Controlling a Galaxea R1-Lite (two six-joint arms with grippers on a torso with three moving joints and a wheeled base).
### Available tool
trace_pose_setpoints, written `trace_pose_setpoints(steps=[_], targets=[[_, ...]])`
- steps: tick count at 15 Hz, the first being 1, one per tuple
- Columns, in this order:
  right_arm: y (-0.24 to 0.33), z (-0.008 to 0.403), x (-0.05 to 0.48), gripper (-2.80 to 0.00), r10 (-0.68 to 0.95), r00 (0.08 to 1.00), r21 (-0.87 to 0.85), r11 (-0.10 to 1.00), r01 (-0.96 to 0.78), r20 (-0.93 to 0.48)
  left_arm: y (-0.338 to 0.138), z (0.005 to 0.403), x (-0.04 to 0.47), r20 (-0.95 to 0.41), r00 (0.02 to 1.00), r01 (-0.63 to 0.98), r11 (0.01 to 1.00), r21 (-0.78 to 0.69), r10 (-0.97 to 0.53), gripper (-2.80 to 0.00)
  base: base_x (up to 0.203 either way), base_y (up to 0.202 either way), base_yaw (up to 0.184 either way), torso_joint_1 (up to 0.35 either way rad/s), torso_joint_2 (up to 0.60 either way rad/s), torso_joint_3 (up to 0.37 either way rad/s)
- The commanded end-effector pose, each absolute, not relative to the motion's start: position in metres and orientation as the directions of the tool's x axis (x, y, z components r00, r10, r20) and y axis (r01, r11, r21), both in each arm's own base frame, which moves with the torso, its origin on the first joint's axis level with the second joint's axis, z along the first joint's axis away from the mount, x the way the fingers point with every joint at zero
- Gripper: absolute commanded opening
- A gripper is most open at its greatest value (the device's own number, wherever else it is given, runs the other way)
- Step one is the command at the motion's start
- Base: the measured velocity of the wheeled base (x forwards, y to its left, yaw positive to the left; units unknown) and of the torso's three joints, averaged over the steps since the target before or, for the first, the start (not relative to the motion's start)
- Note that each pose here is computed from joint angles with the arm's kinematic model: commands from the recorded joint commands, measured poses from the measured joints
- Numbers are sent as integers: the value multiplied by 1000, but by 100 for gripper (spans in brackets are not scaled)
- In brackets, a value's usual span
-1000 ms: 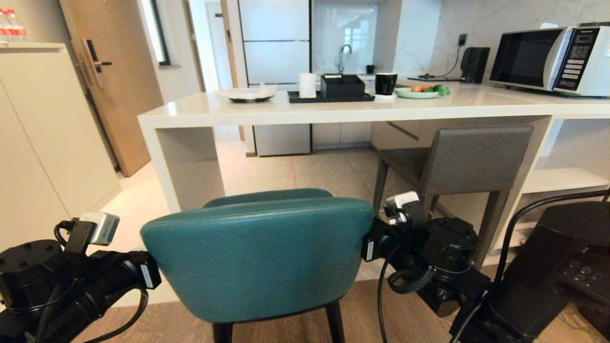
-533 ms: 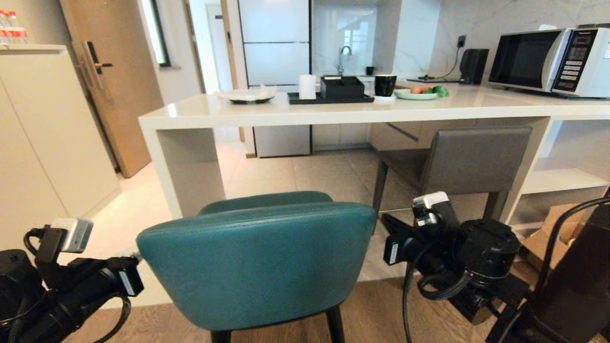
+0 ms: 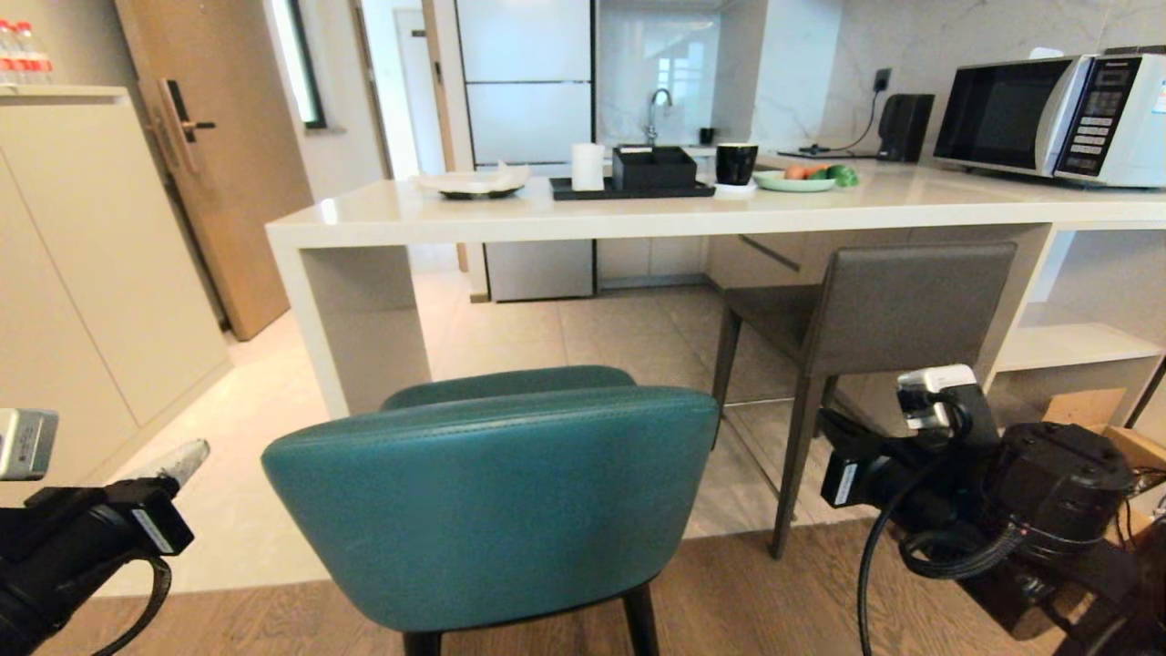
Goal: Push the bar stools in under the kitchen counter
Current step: Pull the blue chair out from under the dining table, then pull the gray chair out from under the dining table
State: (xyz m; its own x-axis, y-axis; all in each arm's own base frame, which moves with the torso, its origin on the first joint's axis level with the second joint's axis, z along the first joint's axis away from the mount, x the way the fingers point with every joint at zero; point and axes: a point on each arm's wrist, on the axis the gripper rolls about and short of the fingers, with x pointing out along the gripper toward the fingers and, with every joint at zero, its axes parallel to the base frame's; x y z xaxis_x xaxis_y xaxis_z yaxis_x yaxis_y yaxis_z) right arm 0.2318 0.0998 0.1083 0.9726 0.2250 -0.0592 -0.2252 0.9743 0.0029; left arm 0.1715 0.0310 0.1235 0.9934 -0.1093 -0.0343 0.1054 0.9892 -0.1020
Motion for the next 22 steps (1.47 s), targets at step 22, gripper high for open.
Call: trace_pose_setpoints(steps=[22], targets=[[-3, 210, -29, -280, -242, 961, -117, 959, 258, 134, -16, 236, -32, 77, 715, 699, 708, -98, -695, -280, 0, 0, 0, 0, 0, 0]])
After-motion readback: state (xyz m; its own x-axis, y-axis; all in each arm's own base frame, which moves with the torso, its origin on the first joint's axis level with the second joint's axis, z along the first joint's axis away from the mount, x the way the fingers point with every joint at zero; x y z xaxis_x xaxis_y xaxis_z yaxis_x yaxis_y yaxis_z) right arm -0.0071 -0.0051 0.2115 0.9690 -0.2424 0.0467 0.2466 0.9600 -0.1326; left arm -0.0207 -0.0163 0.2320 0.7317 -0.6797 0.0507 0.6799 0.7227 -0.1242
